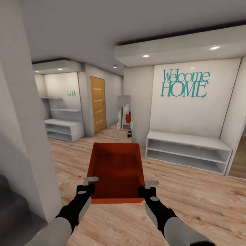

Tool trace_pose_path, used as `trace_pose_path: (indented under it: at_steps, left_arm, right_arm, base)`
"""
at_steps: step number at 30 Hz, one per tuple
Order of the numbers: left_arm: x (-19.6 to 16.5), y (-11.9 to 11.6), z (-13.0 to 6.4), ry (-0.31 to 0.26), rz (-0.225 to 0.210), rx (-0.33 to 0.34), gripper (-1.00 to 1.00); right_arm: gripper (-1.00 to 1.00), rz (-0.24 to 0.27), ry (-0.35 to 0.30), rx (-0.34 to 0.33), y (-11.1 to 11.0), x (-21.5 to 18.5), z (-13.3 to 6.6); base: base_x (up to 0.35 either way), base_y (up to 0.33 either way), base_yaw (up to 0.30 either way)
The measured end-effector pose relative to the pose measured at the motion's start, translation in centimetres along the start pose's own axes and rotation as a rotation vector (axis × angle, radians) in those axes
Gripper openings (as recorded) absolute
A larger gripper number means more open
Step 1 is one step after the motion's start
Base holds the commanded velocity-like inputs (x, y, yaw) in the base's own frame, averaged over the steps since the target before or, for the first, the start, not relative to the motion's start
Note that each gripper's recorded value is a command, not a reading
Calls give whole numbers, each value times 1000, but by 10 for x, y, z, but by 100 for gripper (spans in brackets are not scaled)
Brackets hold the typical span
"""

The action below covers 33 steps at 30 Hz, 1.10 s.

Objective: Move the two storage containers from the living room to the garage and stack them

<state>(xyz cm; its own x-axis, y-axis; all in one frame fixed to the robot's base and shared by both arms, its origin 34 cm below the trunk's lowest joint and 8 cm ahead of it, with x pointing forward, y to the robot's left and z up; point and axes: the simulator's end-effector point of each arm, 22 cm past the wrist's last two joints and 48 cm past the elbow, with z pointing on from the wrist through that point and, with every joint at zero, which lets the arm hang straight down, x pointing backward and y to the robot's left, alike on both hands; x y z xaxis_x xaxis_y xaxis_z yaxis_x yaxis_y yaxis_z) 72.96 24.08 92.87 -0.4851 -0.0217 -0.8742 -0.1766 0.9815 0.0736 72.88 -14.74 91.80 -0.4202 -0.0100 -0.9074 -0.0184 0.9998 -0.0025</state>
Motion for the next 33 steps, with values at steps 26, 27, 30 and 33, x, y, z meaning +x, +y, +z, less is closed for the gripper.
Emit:
trace_pose_path:
  at_steps: [26,27,30,33]
  left_arm:
    - [0,0,0,0,0,0,-100]
    - [0,0,0,1,0,0,-100]
    - [0,1,0,1,0,0,-100]
    - [0,1,0,1,-1,1,-100]
  right_arm:
    - [-100,1,1,-1,0,0,0]
    - [-100,2,1,-1,0,0,0]
    - [-100,2,1,-1,1,0,0]
    - [-100,3,0,-2,1,0,0]
  base:
    - [323,0,108]
    - [323,0,271]
    - [323,0,263]
    - [323,0,143]
